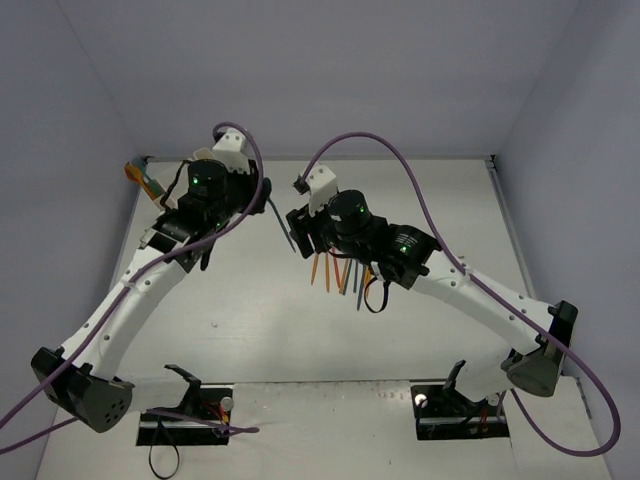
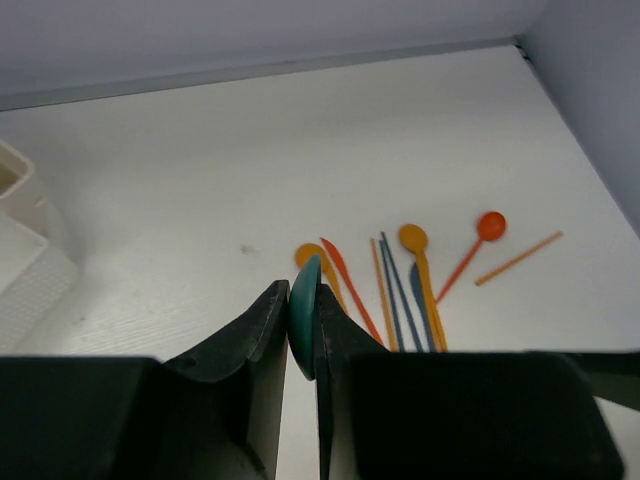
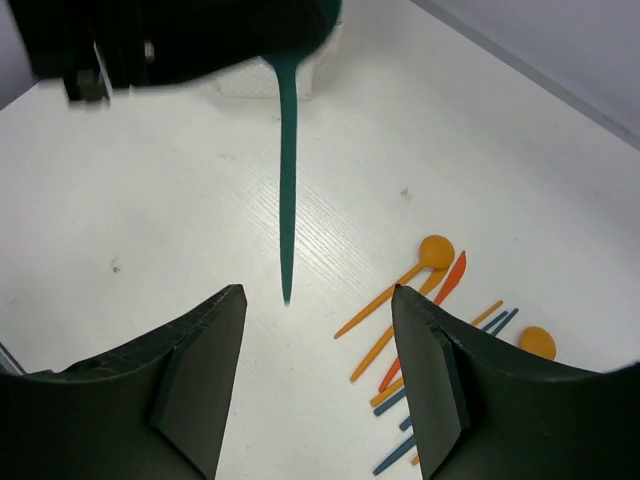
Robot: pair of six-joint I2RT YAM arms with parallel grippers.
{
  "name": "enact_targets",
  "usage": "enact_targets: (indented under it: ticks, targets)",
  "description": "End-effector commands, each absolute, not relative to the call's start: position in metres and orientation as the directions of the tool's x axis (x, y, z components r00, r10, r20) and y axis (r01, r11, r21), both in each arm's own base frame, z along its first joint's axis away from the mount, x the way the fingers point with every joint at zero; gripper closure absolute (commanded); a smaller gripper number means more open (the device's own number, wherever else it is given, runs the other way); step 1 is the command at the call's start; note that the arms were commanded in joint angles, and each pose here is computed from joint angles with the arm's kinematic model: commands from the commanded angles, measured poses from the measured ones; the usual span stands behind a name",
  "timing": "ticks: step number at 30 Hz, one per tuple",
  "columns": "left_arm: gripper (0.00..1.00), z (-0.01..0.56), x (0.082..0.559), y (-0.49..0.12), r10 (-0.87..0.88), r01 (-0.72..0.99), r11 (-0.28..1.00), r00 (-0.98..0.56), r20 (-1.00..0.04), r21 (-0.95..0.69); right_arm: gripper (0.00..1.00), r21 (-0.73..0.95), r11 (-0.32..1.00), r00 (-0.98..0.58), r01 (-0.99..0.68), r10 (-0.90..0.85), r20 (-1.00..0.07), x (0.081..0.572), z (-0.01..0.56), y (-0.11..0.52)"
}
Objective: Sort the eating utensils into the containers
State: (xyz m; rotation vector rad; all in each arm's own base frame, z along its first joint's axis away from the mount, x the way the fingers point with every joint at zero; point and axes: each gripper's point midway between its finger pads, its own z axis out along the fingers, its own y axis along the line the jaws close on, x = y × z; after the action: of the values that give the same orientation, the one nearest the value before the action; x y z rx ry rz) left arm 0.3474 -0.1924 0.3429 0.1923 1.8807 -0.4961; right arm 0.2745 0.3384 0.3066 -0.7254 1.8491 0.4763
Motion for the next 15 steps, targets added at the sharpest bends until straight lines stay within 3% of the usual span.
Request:
enact_targets:
  ticks: [1,15]
  targets:
    - [1.0,0.394,0.396,-0.142,-0.149,0.298,0.934,-0.179,-0.973,-0.198,0.38,-0.024,0.791,-0.233,-0.611,-0.209,-0.95,0.289,0.321,0.316]
    - [1.0,0.449,0.554,0.014,-0.053,0.028,0.998,0.064,-0.997,-0.051,0.37,-0.006,0.852,-0.344,-0.523,-0.218,-0.913,0.312,0.269,0.248]
